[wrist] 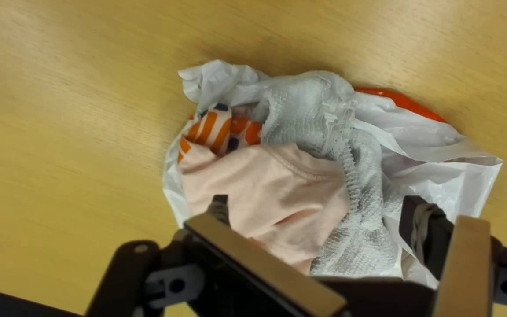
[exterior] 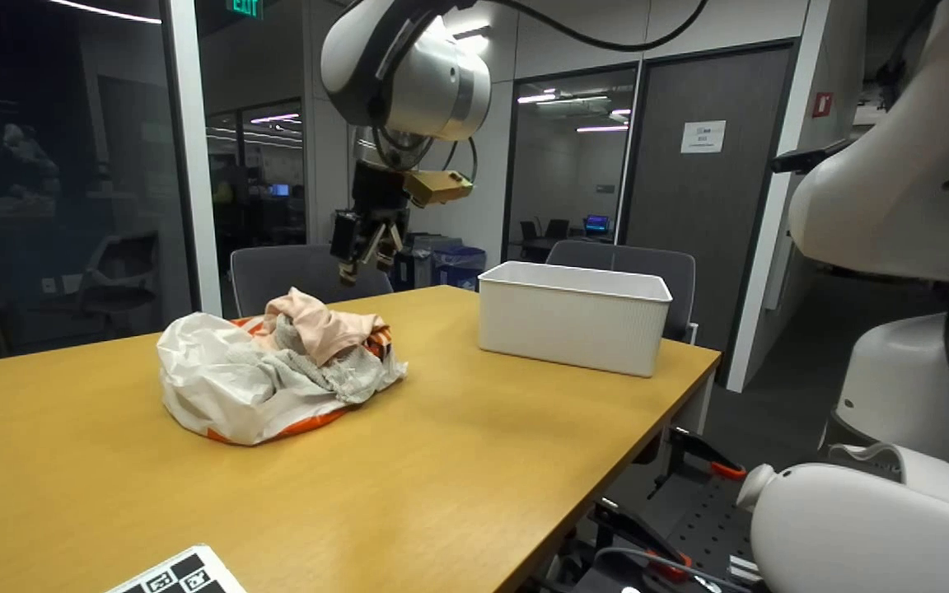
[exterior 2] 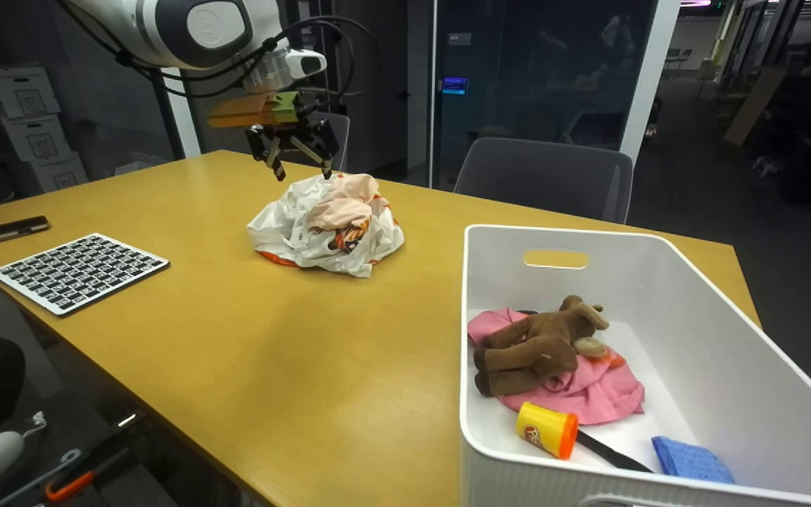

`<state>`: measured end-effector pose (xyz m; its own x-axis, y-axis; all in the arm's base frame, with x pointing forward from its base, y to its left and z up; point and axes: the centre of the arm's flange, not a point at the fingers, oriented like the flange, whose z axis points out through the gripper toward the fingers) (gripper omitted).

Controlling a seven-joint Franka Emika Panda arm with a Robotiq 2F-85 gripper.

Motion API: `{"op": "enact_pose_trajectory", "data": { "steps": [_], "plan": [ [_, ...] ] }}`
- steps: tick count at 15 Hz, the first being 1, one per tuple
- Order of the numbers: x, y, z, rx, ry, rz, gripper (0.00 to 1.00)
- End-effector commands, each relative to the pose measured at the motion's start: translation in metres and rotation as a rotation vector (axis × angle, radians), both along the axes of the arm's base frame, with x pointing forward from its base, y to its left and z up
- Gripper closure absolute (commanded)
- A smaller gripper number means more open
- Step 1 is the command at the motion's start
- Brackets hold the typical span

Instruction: Remove the shirts in the basket and put them inside the bag

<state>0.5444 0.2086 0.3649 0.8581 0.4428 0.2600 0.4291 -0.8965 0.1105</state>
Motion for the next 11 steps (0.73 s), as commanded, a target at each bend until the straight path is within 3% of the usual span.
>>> {"op": "enact_pose_trajectory", "data": {
  "steps": [1, 6, 7, 11],
  "plan": [
    [-0.058, -0.023, 0.028, -0.001, -0.065, -0.102, 0.0],
    [-0.092, -0.054, 0.046, 0.005, -0.061, -0.248, 0.0],
    [-0.049, -0.04, 0.022, -0.011, -0.041, -0.215, 0.0],
    [-0.059, -0.047, 0.027, 0.017, -0.043, -0.241, 0.0]
  ]
}}
